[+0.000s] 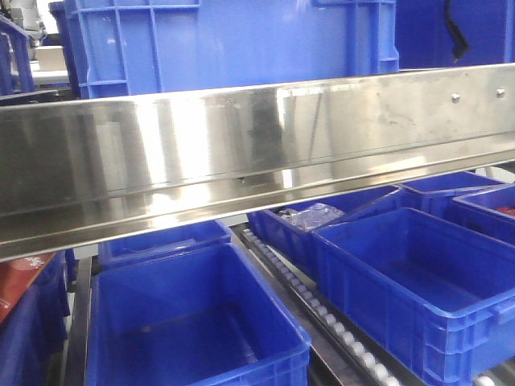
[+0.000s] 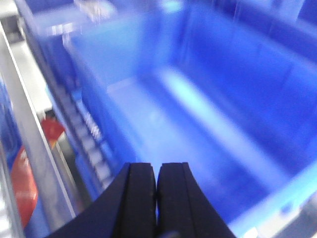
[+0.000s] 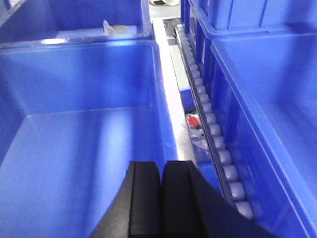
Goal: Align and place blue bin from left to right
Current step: 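Withdraw both grippers away from the placed blue bin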
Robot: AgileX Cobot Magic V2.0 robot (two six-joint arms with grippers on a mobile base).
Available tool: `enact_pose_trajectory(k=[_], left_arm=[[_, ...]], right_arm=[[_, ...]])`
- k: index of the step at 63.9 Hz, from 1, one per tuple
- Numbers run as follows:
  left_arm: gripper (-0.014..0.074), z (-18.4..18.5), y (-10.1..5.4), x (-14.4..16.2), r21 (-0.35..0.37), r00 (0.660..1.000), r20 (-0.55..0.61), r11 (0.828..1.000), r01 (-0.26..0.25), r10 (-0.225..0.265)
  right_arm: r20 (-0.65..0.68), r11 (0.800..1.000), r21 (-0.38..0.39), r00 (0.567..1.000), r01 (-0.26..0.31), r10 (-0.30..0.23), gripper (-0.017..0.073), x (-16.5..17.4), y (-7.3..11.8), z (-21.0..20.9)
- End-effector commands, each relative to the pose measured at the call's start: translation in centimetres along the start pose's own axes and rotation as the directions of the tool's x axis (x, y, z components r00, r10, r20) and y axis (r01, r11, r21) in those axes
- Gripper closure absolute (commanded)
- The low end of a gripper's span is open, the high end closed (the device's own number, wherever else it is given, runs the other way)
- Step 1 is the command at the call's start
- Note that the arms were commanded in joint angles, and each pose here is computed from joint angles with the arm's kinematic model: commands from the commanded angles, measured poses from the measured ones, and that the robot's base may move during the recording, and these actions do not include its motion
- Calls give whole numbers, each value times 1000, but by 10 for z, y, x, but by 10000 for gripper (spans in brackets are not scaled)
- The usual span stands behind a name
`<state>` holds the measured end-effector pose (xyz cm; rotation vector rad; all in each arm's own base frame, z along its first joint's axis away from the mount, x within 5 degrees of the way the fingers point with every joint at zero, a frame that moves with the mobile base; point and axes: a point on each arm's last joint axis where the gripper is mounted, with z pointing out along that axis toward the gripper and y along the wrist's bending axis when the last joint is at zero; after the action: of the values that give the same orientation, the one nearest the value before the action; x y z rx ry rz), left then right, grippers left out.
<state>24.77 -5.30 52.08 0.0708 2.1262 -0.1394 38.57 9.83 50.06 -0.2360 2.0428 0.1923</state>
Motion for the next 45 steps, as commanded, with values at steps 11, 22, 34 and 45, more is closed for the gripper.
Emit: enact_pose_trajectory(k=[11,22,34,45], left_arm=[[589,-10,1,18,29,990,142,999,-16,11],[589,-22,4,33,42,971,238,999,-24,14],[589,-34,7,44,29,952,305,999,-42,31],[589,-40,10,50,3,946,320,998,-59,55]], right_arm=[[54,999,19,997,49,-50,638,1,-4,10],[60,997,22,995,75,-76,638,16,-5,35],[124,992,31,984,124,-126,638,28,-4,36],[196,992,39,972,121,-126,638,42,-4,7]])
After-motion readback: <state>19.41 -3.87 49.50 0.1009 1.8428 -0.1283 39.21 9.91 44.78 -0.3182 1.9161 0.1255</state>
